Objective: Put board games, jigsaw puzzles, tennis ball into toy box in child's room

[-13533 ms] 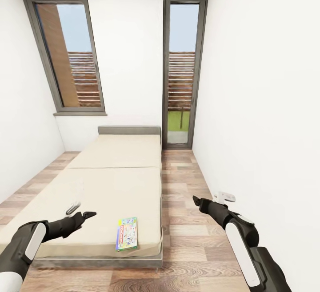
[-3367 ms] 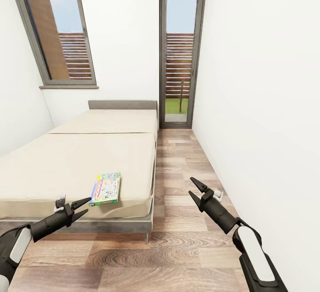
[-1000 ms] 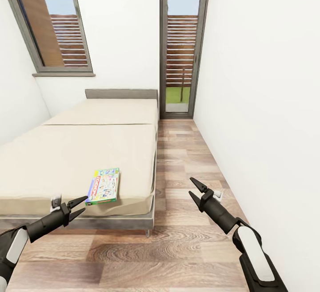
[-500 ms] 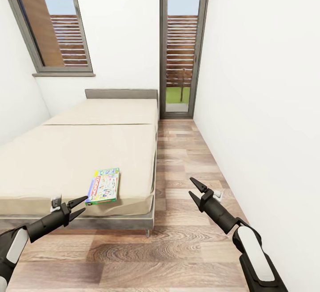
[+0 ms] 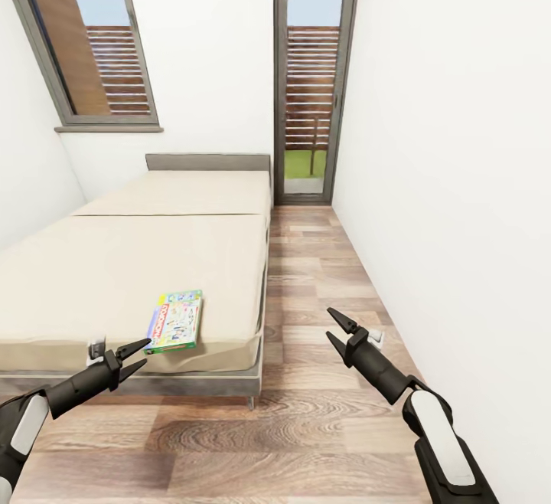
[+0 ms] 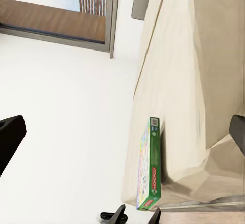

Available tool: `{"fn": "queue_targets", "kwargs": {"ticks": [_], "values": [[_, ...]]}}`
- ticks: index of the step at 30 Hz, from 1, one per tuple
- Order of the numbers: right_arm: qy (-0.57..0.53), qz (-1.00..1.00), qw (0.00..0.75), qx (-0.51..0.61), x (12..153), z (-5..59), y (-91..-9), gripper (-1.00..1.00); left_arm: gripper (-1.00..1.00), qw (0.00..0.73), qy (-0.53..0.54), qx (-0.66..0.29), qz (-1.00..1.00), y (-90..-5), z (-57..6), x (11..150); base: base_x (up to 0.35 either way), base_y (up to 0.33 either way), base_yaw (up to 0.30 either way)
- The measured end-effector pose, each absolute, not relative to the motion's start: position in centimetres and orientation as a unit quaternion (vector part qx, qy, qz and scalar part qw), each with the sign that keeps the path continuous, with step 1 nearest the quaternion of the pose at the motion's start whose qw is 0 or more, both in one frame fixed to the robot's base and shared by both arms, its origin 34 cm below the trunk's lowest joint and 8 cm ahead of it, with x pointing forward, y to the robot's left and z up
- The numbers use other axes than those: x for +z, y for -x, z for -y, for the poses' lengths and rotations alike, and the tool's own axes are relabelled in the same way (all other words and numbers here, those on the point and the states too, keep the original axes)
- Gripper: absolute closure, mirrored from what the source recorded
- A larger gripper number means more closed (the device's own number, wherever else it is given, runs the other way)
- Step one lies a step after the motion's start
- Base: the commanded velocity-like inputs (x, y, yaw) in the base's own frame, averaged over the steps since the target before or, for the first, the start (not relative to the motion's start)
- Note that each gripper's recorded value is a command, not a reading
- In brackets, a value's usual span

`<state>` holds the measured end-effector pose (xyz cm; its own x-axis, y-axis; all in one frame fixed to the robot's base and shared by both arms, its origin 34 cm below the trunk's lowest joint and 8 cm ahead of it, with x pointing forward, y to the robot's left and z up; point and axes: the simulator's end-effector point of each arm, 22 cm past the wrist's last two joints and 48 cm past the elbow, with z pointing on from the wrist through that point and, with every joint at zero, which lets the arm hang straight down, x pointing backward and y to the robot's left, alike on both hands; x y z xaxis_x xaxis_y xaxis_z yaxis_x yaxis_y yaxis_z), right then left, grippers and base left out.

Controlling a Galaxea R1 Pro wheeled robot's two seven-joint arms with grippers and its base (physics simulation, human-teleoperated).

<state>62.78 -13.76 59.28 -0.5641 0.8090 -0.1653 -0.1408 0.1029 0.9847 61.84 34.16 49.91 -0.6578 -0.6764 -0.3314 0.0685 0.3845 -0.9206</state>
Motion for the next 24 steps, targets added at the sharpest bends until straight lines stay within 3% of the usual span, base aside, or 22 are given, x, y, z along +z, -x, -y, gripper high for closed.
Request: {"fn": "queue_targets", "kwargs": {"ticks": [24], "values": [[-0.265,-0.646,0.379,0.607,58.57,13.61,-62.76,-1.0,-1.0,0.361,0.202,-0.516,-0.75,-61.85,-34.16,49.93,0.015,-0.008,0.0]]}}
